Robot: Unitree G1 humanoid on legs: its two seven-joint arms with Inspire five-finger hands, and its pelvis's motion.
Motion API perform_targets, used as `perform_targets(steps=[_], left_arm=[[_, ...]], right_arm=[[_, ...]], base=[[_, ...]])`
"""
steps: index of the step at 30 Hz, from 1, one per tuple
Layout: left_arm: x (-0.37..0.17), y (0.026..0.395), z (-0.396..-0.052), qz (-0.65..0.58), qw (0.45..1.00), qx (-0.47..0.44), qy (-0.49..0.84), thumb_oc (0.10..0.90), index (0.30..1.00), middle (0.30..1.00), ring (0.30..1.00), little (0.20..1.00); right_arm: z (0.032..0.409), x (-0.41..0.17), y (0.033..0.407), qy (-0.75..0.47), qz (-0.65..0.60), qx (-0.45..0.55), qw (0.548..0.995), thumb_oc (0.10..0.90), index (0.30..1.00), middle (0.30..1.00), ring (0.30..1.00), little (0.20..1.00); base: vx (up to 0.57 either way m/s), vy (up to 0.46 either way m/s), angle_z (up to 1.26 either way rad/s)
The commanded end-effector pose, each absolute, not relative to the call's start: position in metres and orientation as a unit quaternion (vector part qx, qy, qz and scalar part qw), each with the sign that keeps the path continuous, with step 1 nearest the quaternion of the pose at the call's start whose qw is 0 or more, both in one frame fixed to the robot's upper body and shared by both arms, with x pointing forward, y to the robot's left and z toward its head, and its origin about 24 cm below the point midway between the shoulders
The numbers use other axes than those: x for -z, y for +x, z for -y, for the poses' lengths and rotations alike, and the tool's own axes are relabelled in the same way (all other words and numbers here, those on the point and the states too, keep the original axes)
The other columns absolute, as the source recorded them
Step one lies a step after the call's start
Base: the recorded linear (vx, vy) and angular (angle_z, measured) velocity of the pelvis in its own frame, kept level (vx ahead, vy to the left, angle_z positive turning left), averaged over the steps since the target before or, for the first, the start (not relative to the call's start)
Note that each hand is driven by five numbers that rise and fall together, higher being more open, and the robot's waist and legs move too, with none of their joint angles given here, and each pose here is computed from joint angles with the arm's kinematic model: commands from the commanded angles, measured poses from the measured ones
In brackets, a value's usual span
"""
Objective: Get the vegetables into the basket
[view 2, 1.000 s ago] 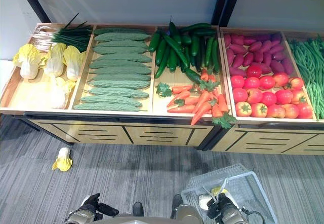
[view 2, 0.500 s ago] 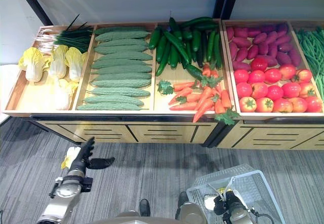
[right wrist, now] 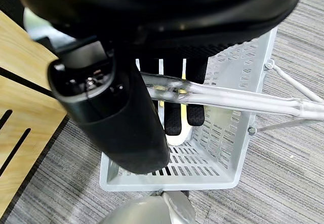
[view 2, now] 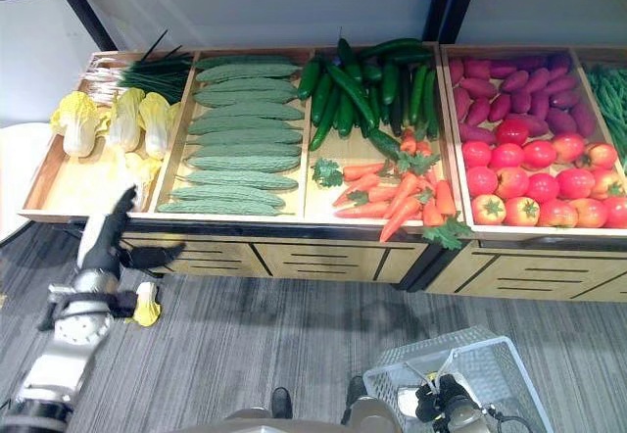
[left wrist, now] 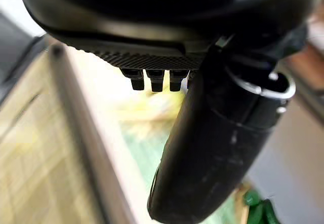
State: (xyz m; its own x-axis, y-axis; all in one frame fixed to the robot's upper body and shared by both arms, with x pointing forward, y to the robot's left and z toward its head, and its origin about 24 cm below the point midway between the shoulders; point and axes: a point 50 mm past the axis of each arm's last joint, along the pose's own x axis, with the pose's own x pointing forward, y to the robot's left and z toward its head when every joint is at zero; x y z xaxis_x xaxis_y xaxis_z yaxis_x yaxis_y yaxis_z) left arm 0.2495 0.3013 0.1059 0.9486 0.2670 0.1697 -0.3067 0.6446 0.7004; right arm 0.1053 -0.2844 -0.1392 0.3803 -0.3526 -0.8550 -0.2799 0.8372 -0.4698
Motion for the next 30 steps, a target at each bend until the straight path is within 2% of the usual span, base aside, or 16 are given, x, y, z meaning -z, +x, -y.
perform_targets(steps=[1,7,15,23,30], left_arm=[[-0.187,0.267,-0.276,0.231,0.84,-0.173,0.46,0.9,1.0,1.0,1.0,1.0],[-0.211,0.291,-0.257,0.27,0.79,-0.139,0.533,0.9,1.0,1.0,1.0,1.0],[-0.207,0.342,-0.232,0.234,0.736,-0.086,0.63,0.9,1.0,1.0,1.0,1.0],[-0.188,0.366,-0.235,0.165,0.753,-0.1,0.63,0.9,1.0,1.0,1.0,1.0],[-0.163,0.385,-0.256,0.048,0.77,-0.134,0.622,0.9,1.0,1.0,1.0,1.0]], right_arm=[[0.278,0.14,0.112,-0.31,-0.545,-0.009,0.779,0.4,0.3,0.3,0.3,0.3],[0.281,0.137,0.119,-0.34,-0.534,-0.022,0.774,0.4,0.3,0.3,0.3,0.3],[0.283,0.127,0.143,-0.368,-0.493,-0.019,0.788,0.4,0.3,0.3,0.3,0.3],[0.282,0.125,0.149,-0.382,-0.486,-0.022,0.785,0.4,0.3,0.3,0.3,0.3],[0.284,0.123,0.154,-0.386,-0.486,-0.012,0.784,0.4,0.3,0.3,0.3,0.3]], base=[[0.02,-0.017,-0.11],[0.04,-0.047,-0.18],[0.02,-0.049,-0.24],[0.01,-0.071,-0.27],[0.0,-0.069,-0.17]])
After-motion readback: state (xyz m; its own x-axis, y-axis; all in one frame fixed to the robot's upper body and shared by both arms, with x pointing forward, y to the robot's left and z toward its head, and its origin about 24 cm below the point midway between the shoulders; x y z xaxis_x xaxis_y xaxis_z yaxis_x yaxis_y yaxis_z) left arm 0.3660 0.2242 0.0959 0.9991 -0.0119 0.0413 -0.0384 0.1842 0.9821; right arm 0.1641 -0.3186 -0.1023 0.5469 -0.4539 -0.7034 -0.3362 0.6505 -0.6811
